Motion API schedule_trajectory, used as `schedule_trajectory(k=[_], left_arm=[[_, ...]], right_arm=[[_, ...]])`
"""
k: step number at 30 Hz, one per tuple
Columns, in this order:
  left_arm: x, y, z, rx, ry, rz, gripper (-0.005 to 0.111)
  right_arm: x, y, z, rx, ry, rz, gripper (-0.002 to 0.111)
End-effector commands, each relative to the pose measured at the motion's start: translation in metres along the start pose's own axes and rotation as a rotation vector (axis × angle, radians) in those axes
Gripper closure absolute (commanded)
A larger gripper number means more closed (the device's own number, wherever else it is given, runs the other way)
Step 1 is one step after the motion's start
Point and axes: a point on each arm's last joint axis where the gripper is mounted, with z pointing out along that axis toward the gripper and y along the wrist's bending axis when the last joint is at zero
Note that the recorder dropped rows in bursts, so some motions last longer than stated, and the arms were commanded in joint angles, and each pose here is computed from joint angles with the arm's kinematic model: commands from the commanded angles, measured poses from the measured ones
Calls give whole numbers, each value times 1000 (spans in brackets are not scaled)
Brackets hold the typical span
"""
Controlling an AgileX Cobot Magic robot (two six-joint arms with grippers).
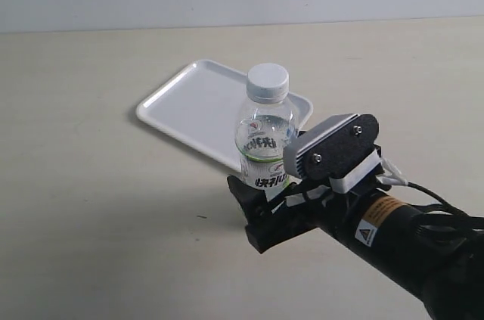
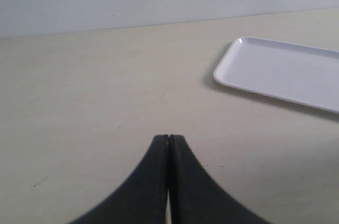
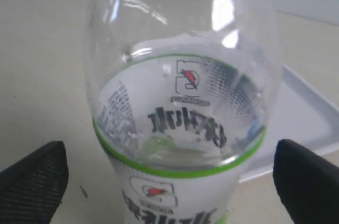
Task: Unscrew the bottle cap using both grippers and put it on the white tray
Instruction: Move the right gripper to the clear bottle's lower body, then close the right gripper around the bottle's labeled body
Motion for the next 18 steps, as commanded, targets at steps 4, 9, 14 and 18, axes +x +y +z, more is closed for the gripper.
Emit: schedule_trajectory(k=[4,9,14,18], left_arm=[[0,0,0,1,-8,-8,107],[0,0,0,1,-8,-8,107],[0,0,0,1,-8,-8,107],[0,0,0,1,-8,-8,107]], right_arm=[[-1,4,12,-2,31,3,3],[-1,4,12,-3,38,-16,3],[-5,4,13,0,-7,-15,3],[-4,4,13,-1,3,-97,3]])
